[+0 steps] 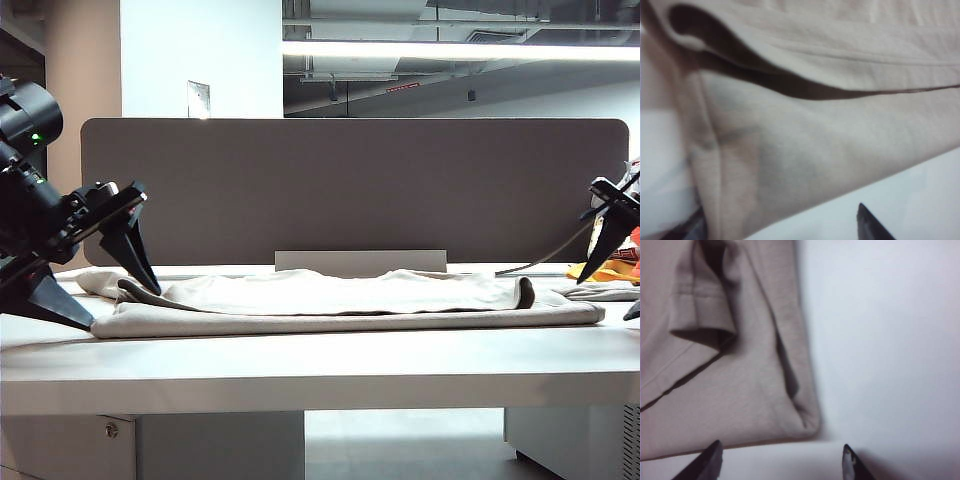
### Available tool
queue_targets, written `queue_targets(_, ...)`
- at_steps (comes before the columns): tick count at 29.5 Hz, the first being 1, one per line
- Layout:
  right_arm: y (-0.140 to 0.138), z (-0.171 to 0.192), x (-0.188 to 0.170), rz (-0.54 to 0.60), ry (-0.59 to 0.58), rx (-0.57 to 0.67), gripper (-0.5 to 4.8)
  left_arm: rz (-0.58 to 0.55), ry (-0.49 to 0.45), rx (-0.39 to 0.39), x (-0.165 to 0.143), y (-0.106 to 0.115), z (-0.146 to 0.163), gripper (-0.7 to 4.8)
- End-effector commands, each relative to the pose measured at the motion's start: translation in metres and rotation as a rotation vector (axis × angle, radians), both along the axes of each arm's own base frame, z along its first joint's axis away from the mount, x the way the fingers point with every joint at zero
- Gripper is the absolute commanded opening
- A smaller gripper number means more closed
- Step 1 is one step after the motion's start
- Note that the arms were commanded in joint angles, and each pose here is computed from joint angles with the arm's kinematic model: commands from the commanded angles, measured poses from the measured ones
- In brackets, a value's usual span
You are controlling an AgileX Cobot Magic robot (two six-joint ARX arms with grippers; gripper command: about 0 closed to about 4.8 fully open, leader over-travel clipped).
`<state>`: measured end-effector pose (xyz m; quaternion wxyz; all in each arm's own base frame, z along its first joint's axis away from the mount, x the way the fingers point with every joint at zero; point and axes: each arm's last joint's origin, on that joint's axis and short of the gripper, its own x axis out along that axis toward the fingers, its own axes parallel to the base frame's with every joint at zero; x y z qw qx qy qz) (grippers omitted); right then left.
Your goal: Fold the bottom side of the T-shirt horizontally towards the center, about one-third of the way, then fold the sleeve back towards the center, creating a straight line along the edge of the T-shirt, and finally fold the bottom of the T-shirt up towards the top, creating a neat rectangle.
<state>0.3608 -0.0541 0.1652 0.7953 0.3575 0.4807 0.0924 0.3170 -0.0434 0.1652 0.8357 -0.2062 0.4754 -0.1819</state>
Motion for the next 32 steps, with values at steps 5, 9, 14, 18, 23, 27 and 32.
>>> queue_targets(5, 0.014, 0.003, 0.004, 0.004, -0.016, -0.081, 3.01, 0.003, 0.054, -0.011, 0.001, -0.005, -0.011, 3.63)
queue_targets(9, 0.018, 0.002, 0.004, 0.005, -0.013, -0.099, 3.01, 0.002, 0.094, -0.007, 0.002, -0.005, -0.022, 3.62)
queue_targets(14, 0.017, 0.0, 0.005, -0.008, -0.005, -0.118, 2.98, 0.001, 0.114, -0.006, 0.002, -0.005, -0.026, 3.62)
queue_targets(18, 0.017, -0.002, 0.006, -0.008, -0.002, -0.119, 2.51, -0.005, 0.111, -0.001, 0.002, -0.005, -0.026, 2.98)
queue_targets(23, 0.017, -0.008, 0.008, -0.007, 0.008, -0.114, 2.25, -0.017, 0.103, 0.006, 0.002, -0.005, -0.026, 1.98)
queue_targets(27, 0.017, -0.011, 0.009, -0.005, 0.01, -0.114, 0.8, -0.026, 0.097, 0.013, 0.002, -0.005, -0.026, 1.15)
queue_targets(32, 0.017, -0.011, 0.009, -0.002, 0.005, -0.109, -0.07, -0.039, 0.087, 0.022, 0.002, -0.005, -0.026, 0.09)
